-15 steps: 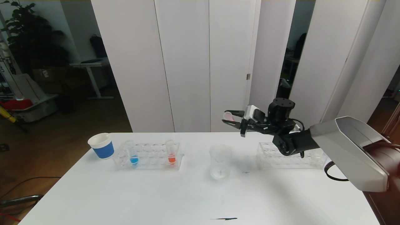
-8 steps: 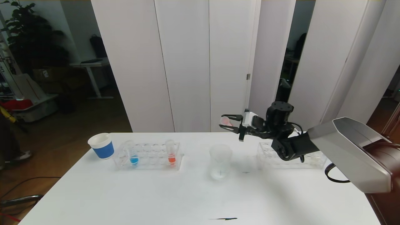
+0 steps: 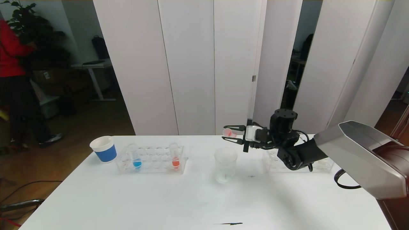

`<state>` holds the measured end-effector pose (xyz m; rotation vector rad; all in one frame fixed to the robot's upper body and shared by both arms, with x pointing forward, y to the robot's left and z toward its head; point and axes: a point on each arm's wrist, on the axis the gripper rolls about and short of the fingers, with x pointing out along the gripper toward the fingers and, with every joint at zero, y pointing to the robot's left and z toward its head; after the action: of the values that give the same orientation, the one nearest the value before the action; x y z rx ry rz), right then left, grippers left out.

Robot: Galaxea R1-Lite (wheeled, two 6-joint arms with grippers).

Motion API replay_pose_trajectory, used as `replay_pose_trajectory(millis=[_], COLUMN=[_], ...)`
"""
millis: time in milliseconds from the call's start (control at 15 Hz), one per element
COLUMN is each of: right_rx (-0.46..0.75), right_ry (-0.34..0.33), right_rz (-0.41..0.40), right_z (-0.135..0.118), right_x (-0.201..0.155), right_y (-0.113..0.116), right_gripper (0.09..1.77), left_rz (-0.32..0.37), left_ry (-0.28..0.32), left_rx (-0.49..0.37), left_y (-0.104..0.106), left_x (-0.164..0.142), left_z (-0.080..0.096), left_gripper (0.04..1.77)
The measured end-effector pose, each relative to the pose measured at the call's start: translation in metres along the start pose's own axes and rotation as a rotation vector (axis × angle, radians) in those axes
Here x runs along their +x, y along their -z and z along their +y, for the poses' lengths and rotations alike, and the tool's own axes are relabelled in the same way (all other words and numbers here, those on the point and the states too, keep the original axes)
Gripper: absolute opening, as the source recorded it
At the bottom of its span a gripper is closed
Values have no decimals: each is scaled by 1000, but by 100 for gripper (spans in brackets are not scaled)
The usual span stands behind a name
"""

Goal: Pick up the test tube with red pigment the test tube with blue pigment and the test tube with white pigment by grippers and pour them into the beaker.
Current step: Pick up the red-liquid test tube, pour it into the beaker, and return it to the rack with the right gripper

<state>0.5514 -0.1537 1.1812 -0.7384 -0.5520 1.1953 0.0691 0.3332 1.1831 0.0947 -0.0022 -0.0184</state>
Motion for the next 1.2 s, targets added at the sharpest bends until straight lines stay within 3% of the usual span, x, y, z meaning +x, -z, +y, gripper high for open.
replay_pose_trajectory(millis=[1200], right_rx=[-225], right_ry=[-106], right_rz=[36], right_z=[-14], right_x=[-6], right_y=[0], right_gripper=[58], left_rz=[0], left_ry=[0], left_rx=[0], left_y=[0], left_x=[0], left_z=[0], left_gripper=[175])
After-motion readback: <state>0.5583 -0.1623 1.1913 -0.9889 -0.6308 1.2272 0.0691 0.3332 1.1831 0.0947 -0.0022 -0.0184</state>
